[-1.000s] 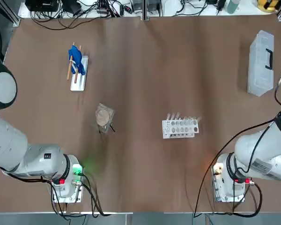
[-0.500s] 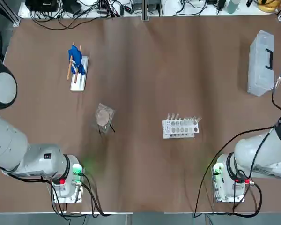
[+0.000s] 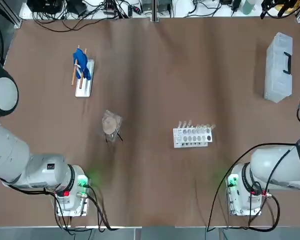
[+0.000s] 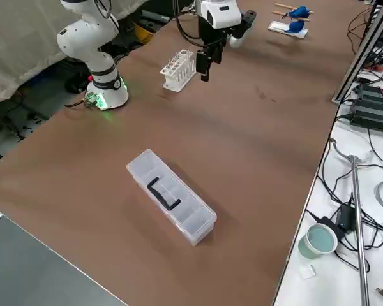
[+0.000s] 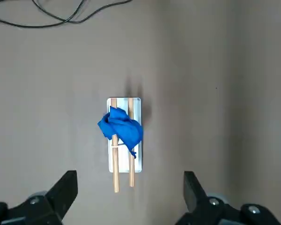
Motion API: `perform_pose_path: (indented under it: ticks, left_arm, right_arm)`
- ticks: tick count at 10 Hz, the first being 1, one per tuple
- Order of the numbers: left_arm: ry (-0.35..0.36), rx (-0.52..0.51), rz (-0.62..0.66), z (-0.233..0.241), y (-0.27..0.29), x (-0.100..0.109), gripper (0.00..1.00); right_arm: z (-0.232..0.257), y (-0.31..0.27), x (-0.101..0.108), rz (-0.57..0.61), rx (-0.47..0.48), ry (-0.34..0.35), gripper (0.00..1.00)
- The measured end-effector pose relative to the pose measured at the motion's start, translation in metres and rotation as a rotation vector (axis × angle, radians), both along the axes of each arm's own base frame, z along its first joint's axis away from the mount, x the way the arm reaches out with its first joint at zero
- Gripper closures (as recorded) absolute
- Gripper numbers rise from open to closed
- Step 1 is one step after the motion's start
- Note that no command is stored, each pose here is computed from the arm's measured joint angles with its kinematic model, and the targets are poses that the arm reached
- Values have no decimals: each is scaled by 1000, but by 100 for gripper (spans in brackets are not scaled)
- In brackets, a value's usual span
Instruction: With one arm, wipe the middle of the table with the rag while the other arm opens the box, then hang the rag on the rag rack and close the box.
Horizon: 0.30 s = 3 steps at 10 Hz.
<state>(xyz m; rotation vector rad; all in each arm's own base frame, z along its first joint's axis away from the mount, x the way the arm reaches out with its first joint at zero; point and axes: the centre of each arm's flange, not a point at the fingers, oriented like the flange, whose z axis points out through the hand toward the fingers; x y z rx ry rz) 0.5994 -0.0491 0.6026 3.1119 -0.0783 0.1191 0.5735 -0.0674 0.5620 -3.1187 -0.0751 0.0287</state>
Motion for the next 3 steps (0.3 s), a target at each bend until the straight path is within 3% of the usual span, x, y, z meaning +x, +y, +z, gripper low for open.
perform_pose_path:
  ticks: [3]
  left_arm:
    - [1,0,-2,0,-1,0,0]
  right_arm:
    - [-2,-2,0,-4,0,2,1]
